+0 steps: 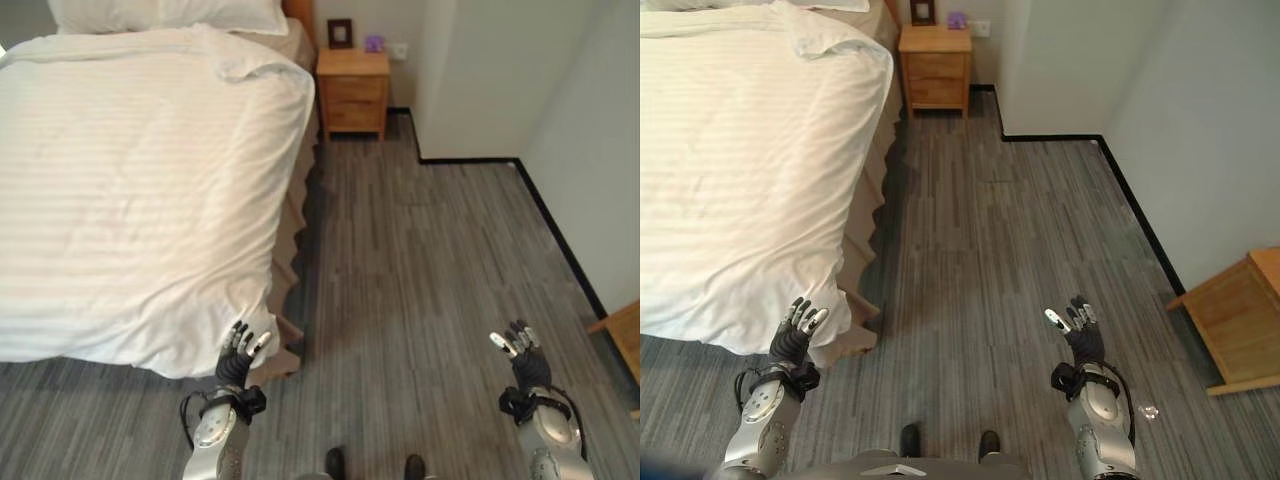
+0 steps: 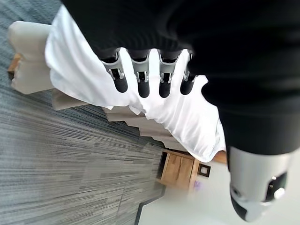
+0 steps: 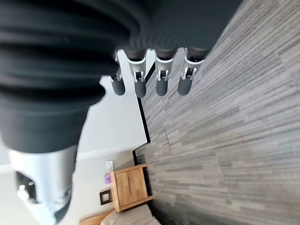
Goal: Making the bed.
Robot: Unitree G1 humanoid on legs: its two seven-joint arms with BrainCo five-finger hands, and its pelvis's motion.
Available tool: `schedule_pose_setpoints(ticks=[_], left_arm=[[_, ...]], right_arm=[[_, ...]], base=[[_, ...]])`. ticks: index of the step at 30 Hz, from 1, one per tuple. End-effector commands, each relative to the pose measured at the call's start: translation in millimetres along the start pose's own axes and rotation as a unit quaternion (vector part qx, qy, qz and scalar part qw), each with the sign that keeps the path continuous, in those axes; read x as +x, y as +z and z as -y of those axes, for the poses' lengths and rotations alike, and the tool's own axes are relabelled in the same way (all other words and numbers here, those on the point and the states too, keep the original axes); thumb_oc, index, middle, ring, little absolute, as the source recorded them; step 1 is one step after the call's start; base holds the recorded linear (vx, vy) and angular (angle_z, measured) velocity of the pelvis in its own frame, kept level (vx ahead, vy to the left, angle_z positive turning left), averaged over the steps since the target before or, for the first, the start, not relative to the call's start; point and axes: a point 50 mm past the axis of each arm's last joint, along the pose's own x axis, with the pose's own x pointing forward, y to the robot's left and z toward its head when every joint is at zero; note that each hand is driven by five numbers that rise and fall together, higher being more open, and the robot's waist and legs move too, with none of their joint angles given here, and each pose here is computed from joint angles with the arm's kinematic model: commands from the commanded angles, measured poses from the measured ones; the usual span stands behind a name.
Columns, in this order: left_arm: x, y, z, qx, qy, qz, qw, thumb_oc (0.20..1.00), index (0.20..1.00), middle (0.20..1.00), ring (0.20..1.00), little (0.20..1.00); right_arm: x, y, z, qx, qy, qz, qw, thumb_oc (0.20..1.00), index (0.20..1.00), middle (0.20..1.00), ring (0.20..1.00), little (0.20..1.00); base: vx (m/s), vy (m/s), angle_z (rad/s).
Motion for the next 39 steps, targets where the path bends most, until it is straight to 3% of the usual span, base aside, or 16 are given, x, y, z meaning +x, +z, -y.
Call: schedule_pose_setpoints(ticks=[1, 6, 13, 15, 25, 34, 39], left_arm=[[3, 29, -8, 0.040, -0.017, 0.065, 0.997, 1.000, 1.000, 1.000, 1.000, 1.000], [9, 39, -2, 0.049, -0.037, 0.082, 0.995, 1.000, 1.000, 1.000, 1.000, 1.000], [5, 24, 12, 0.053, -0.073, 0.055, 0.994, 1.000, 1.000, 1.000, 1.000, 1.000], [5, 22, 16, 0.024, -0.077, 0.048, 0.996, 1.000, 1.000, 1.000, 1.000, 1.000], [-5, 9, 24, 0.012, -0.117, 0.023, 0.993, 1.000, 1.000, 1.000, 1.000, 1.000], [-11, 27, -15, -0.061, -0.011, 0.077, 0.995, 1.000, 1.000, 1.000, 1.000, 1.000], [0, 49, -27, -0.110, 0.049, 0.138, 0.983, 1.000, 1.000, 1.000, 1.000, 1.000]], right_arm=[[6, 25, 1, -0.016, 0.006, 0.062, 0.998, 1.000, 1.000, 1.000, 1.000, 1.000], [-6, 11, 21, 0.001, -0.039, 0.040, 0.998, 1.000, 1.000, 1.000, 1.000, 1.000], [-9, 6, 14, -0.004, -0.006, 0.025, 1.000, 1.000, 1.000, 1.000, 1.000, 1.000], [-2, 17, 8, 0.034, 0.002, 0.048, 0.998, 1.000, 1.000, 1.000, 1.000, 1.000], [12, 31, -2, -0.025, 0.035, 0.067, 0.997, 1.000, 1.000, 1.000, 1.000, 1.000], [12, 33, -35, -0.060, 0.098, 0.081, 0.990, 1.000, 1.000, 1.000, 1.000, 1.000], [12, 49, -53, -0.067, 0.157, 0.117, 0.978, 1.000, 1.000, 1.000, 1.000, 1.000]], base=[[0.27, 0.115, -0.35], [0.64, -0.059, 0.03], [0.70, -0.255, 0.48], [0.71, -0.503, 0.19], [0.69, -0.082, -0.46], [0.72, 0.123, -0.27], [0.73, 0.066, 0.77]])
